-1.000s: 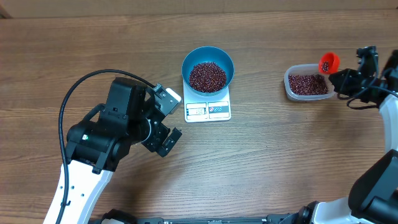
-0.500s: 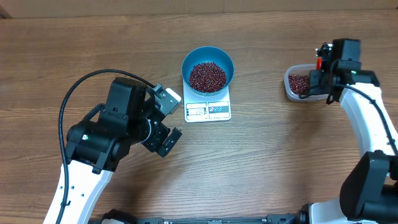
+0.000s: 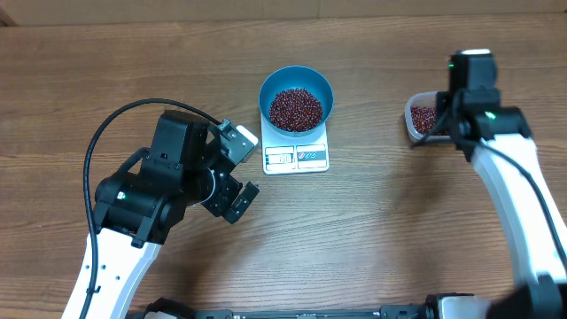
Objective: Scoop item into bowl and weigh 150g on scale
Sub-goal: 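Carry the empty red scoop right past the bean tub, then lower the red scoop onto the table in front of the tub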
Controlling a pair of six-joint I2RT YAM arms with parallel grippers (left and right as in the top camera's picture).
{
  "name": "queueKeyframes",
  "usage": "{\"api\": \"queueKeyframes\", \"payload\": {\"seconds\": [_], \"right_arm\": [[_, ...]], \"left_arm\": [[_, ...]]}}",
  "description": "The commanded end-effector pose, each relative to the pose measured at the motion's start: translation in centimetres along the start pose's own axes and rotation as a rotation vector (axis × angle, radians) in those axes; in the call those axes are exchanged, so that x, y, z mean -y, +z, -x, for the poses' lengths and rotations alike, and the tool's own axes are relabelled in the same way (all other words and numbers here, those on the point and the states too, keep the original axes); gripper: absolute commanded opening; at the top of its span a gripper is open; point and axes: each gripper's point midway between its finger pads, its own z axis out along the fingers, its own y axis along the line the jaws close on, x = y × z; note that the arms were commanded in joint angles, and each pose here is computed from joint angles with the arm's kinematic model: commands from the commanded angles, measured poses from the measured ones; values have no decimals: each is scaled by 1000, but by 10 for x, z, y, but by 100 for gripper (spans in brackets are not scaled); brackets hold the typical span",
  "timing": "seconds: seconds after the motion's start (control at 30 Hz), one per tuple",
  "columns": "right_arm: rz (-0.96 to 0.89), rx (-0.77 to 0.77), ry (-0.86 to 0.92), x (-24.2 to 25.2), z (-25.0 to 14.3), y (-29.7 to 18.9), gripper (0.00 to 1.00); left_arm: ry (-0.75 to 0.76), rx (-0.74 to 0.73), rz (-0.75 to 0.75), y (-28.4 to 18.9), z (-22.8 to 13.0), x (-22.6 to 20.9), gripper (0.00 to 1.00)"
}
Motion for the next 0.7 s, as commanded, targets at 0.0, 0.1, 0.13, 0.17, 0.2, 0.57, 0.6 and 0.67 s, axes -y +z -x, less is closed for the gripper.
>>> {"api": "queueKeyframes", "payload": {"seconds": [0.0, 0.1, 0.13, 0.17, 0.2, 0.57, 0.6, 0.67], "right_arm": [[190, 179, 260, 10, 29, -74, 4], [326, 267, 307, 21, 30, -122, 4], [340, 277, 320, 25, 29, -129, 4], [365, 282, 368, 33, 23, -141, 4], [393, 275, 401, 36, 18, -148, 4], [893, -205, 615, -53, -96, -117, 4], [889, -236, 640, -57, -105, -109, 4], [896, -274, 666, -65, -120, -97, 4]], "left_arm": [[19, 19, 15, -5, 6, -3, 100], [19, 18, 14, -5, 6, -3, 100], [19, 19, 14, -5, 6, -3, 100], [19, 19, 15, -5, 6, -3, 100], [19, 18, 14, -5, 6, -3, 100], [20, 18, 14, -5, 6, -3, 100], [19, 19, 15, -5, 6, -3, 100], [19, 18, 14, -5, 6, -3, 100]]}}
